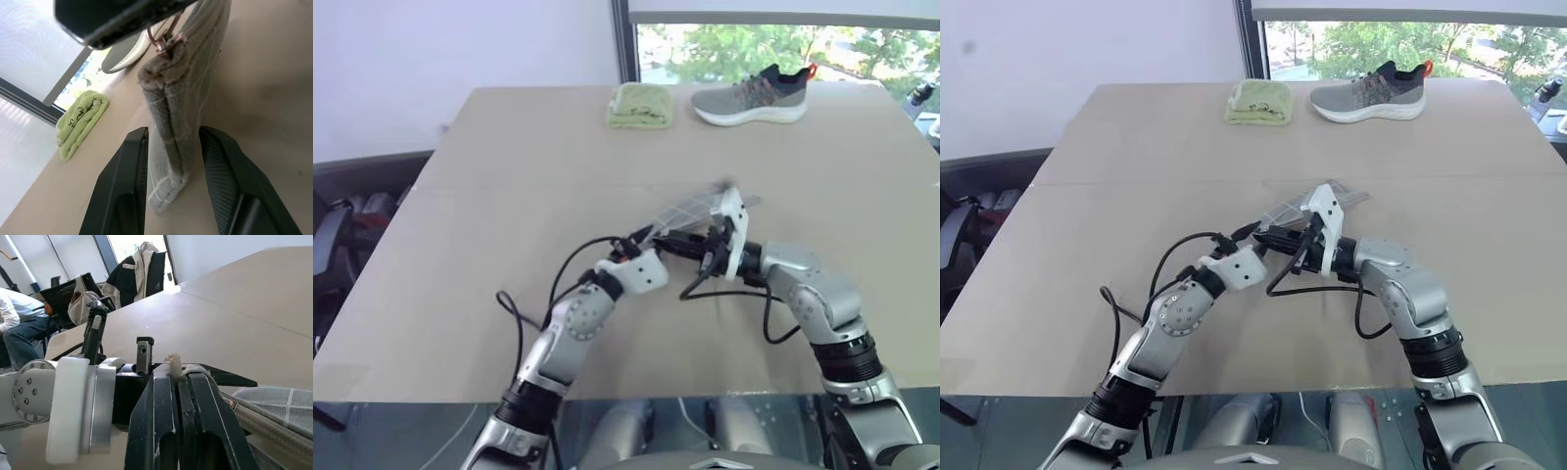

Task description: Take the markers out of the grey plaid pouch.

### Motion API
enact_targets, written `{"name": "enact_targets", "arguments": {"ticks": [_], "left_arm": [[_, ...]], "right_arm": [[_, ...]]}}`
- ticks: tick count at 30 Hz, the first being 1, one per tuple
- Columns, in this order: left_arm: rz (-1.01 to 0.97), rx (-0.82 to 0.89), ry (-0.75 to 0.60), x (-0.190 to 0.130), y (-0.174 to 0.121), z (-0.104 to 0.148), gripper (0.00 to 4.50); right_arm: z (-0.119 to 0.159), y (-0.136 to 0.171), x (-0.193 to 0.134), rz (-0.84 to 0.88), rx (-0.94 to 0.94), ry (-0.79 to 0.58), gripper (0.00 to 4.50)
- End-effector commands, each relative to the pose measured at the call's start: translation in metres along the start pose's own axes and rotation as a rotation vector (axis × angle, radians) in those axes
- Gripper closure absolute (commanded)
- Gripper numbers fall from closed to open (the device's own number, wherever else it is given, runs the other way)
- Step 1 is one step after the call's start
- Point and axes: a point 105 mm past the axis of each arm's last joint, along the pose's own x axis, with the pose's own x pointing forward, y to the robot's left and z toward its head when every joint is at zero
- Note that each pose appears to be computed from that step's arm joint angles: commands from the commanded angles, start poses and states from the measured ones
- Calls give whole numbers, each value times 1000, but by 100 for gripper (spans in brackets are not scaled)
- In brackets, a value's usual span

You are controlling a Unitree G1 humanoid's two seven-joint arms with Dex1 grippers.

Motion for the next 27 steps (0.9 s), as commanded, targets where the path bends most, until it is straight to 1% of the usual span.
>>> {"name": "enact_targets", "arguments": {"ticks": [1, 3, 4, 9, 11, 12, 13, 15, 16, 17, 18, 20, 23, 27], "left_arm": [[26, 1, -51, 2, 6, 9, 352], [21, -2, -59, 1, 4, 10, 433], [19, -6, -60, 1, 4, 10, 446], [17, -10, -58, -3, 3, 9, 446], [19, -10, -56, -4, 4, 8, 446], [23, -11, -55, -5, 5, 8, 446], [27, -14, -54, -6, 7, 7, 450], [38, -25, -58, -6, 10, 8, 450], [39, -29, -63, -7, 11, 8, 450], [39, -31, -67, -7, 11, 9, 450], [38, -32, -71, -7, 12, 10, 450], [37, -45, -78, -7, 12, 11, 450], [28, -50, -84, -8, 11, 12, 450], [20, -48, -89, -8, 10, 13, 450]], "right_arm": [[13, 10, 1, 32, -40, -45, 450], [13, 10, 1, 30, -40, -44, 450], [13, 10, 1, 29, -41, -44, 450], [13, 9, 0, 28, -29, -44, 450], [15, 18, -2, 100, 32, -49, 450], [14, 19, -4, 109, 35, -36, 450], [13, 20, -6, 116, 33, -19, 385], [11, 12, -12, 66, -12, 3, 314], [11, 3, -15, 10, -31, 6, 261], [12, -3, -17, -30, -43, 6, 227], [11, -5, -20, -34, -24, 6, 165], [14, -2, -26, -7, -32, -1, 80], [22, 1, -23, -7, -53, -31, 80], [18, 4, -15, -12, -49, -41, 80]]}}
